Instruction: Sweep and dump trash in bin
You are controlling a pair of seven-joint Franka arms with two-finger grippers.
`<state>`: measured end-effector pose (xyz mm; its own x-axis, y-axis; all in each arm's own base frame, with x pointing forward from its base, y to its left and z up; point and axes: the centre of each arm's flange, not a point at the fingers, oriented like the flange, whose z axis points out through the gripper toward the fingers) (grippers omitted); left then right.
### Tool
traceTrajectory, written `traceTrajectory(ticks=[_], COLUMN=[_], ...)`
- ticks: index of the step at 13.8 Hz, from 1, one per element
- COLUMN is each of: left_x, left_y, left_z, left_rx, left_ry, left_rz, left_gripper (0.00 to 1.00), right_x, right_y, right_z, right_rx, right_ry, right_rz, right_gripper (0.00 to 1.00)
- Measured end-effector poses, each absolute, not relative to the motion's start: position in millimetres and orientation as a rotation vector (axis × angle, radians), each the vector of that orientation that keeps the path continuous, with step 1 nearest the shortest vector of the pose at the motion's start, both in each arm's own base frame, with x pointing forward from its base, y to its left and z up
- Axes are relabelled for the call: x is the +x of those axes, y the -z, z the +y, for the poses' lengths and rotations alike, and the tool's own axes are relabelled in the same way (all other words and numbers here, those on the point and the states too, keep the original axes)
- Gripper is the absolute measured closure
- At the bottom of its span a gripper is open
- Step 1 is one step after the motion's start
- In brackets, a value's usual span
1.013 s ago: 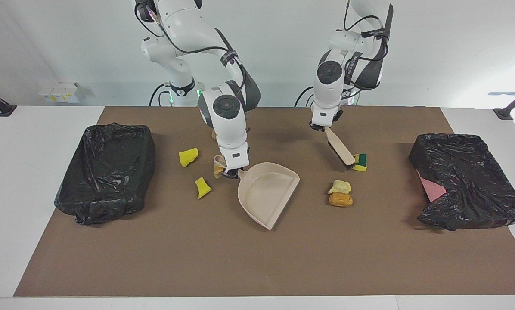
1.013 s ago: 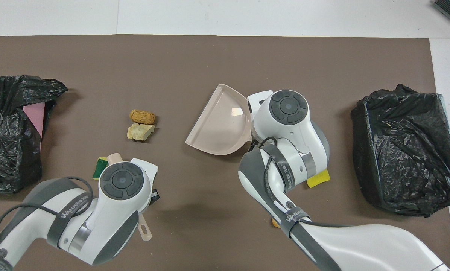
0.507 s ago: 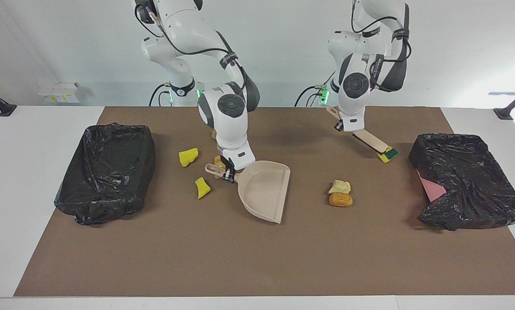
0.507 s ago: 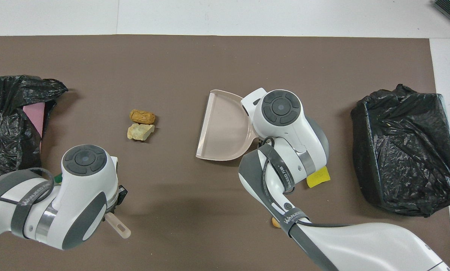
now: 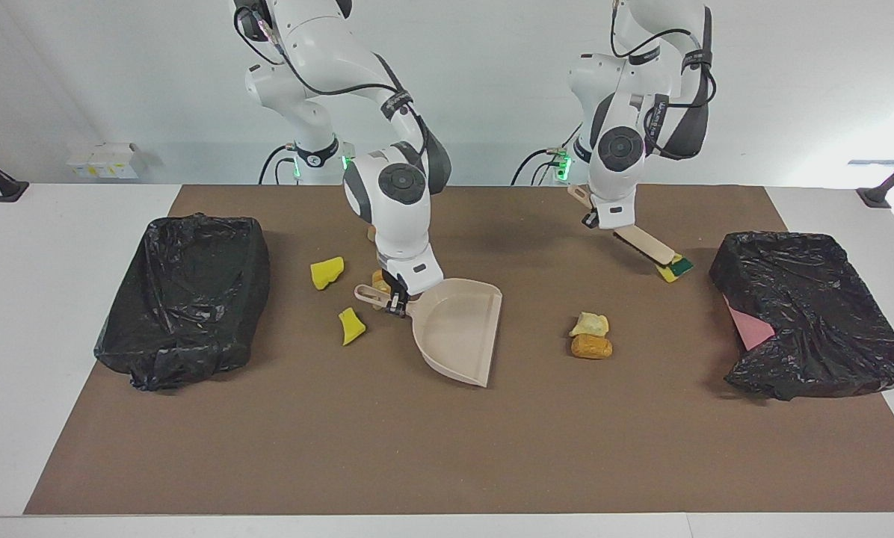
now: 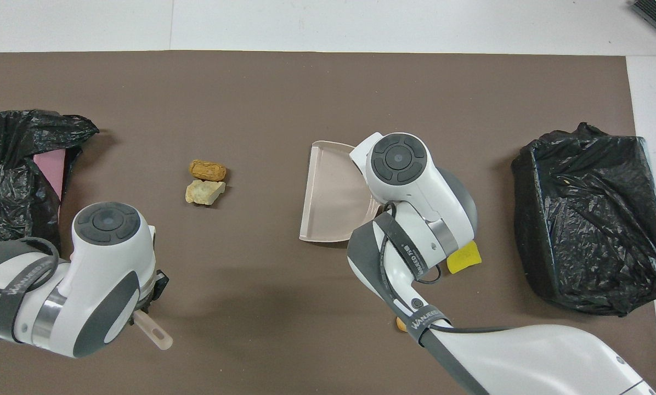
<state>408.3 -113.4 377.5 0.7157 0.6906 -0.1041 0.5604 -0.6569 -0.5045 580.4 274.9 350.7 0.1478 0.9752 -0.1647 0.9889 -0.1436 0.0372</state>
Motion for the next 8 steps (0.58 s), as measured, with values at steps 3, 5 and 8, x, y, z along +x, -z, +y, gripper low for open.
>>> traceTrajectory(ticks=[3,5,8], left_x=[407,403,412], left_y=[-367,-358,-351], left_z=[-69,-55,-67], left_rx=[-2.479,-2.532,-2.686], left_ry=[-0.468,-0.447,-0.373], left_rz=[-0.993,-1.000,-1.018], left_gripper=[0.74,0.74,0.74], right_x=[580,580,580], right_y=[-350,-350,-350], right_z=[275,274,274], right_rx=[2.269,2.261,2.258], right_ry=[0.155,0.164,0.164], right_rz=[1.964,1.974,1.977], right_gripper=[0.68,0.68,0.68])
